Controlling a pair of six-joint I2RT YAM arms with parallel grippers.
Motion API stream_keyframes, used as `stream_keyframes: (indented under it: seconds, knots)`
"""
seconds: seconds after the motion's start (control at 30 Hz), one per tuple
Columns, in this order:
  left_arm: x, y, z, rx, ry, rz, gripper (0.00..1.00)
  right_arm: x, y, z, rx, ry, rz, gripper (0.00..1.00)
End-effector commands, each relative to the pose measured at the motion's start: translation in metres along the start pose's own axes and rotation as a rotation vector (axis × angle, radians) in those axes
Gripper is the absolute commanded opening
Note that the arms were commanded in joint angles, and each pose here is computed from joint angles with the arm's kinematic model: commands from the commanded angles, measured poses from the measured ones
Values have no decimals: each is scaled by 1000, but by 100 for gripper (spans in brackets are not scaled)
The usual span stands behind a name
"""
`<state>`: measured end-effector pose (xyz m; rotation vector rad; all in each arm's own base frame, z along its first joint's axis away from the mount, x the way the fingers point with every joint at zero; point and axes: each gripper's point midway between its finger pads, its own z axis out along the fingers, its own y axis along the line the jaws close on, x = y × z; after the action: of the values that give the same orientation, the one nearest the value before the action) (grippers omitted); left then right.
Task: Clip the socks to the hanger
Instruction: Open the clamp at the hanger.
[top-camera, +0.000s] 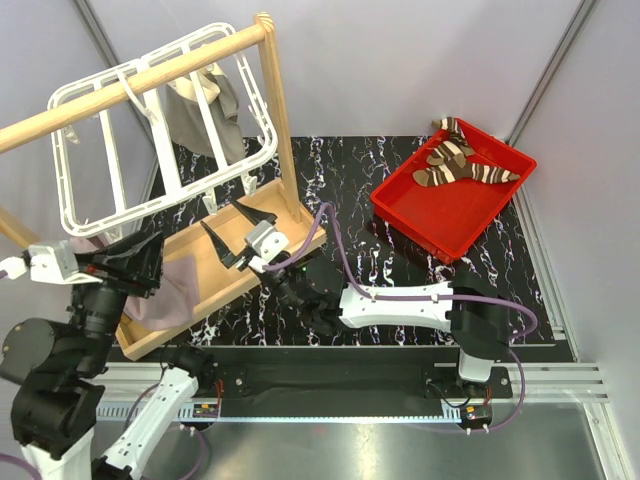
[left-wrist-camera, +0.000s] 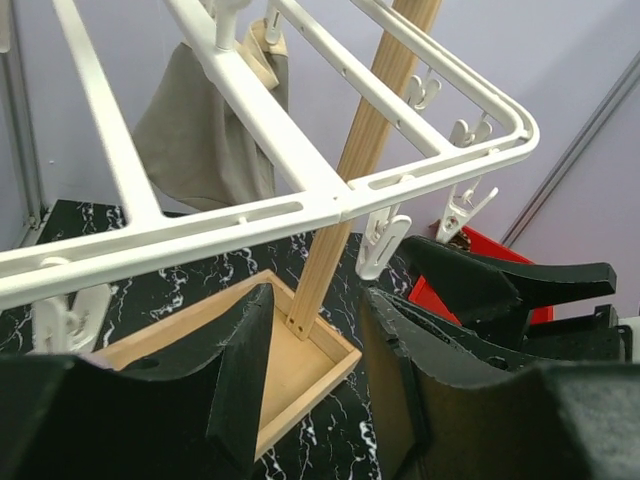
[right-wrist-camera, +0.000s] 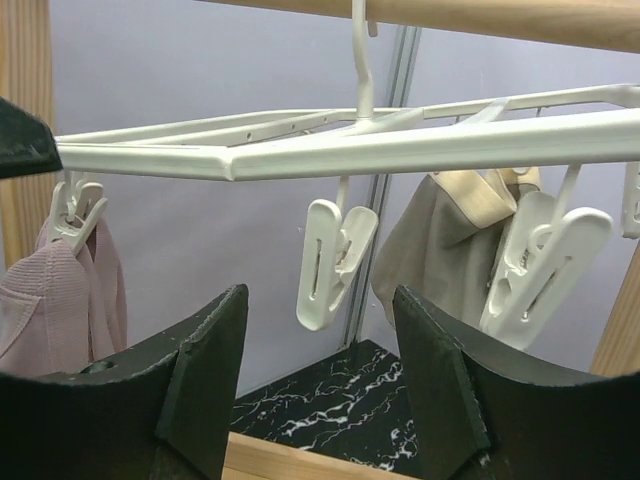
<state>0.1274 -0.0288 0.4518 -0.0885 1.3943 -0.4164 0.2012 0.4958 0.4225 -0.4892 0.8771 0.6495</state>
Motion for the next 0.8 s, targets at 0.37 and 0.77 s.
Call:
stream_keyframes:
  seconds: [0.37, 0.77]
  knots:
    - [40, -28, 40, 138, 173, 14, 47, -37, -14, -24, -66, -31, 44, 70]
    - [50, -1, 21, 34, 181, 69, 48, -22, -4, -6, -13, -131, 18, 61]
